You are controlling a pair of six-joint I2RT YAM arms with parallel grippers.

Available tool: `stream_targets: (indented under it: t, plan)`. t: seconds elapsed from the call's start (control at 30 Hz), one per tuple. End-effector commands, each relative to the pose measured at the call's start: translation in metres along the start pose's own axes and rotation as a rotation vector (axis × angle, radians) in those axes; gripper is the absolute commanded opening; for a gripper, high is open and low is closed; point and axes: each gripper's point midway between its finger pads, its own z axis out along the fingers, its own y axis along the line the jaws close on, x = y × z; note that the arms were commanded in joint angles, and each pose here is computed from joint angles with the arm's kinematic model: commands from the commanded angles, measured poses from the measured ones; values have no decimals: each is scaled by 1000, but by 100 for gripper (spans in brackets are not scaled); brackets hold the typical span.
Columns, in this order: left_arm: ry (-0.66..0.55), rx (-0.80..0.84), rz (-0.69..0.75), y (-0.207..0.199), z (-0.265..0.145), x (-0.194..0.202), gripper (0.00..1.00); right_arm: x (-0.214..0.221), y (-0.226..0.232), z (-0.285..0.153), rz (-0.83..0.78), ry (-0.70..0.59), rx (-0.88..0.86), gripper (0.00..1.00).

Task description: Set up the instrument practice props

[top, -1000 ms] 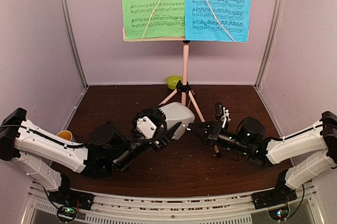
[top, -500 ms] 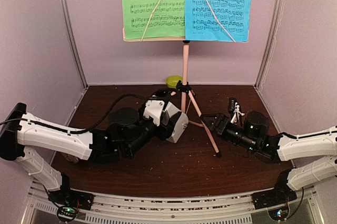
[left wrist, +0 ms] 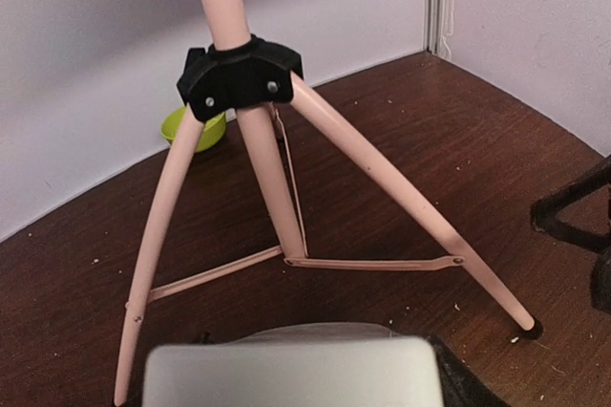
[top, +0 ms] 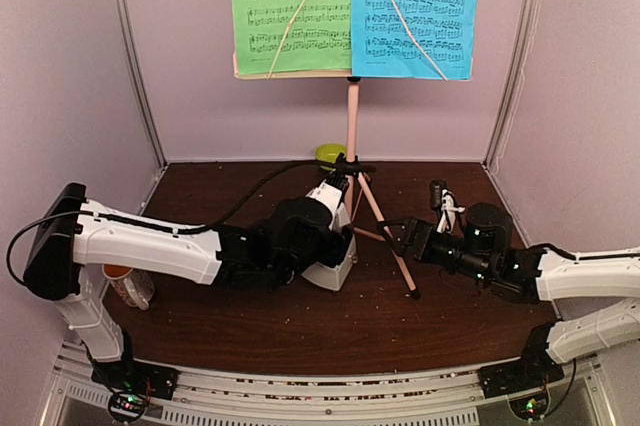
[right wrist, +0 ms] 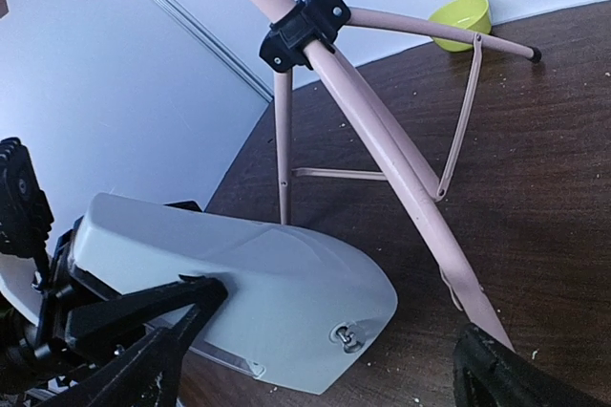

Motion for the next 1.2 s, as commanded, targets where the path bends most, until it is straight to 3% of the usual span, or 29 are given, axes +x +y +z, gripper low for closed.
stream_targets:
  t: [0.0, 0.2, 0.57, 0.73, 0.93, 1.03, 1.17]
  plan:
    - [-59, -21, -117, 1, 4, -26, 10, -15, 7, -3, -70, -25, 15, 100]
    - [-28, -35, -89, -2, 14, -12, 12, -16, 10, -1, -80, -20, 12, 100]
    - [-14, 94, -135, -15, 25, 2, 30, -17, 12, 3, -87, -16, 7, 100]
    - [-13, 148, -115, -20, 24, 4, 63, -18, 14, 5, -99, -12, 7, 100]
    - [-15, 226, -61, -26, 17, 7, 86, -18, 21, 8, -104, 2, -12, 100]
    - [-29, 273, -22, -27, 7, 6, 94, -20, 22, 8, -108, -1, -16, 100]
    - [-73, 306, -30, -16, -12, 3, 95, -21, 24, 13, -124, 3, -11, 100]
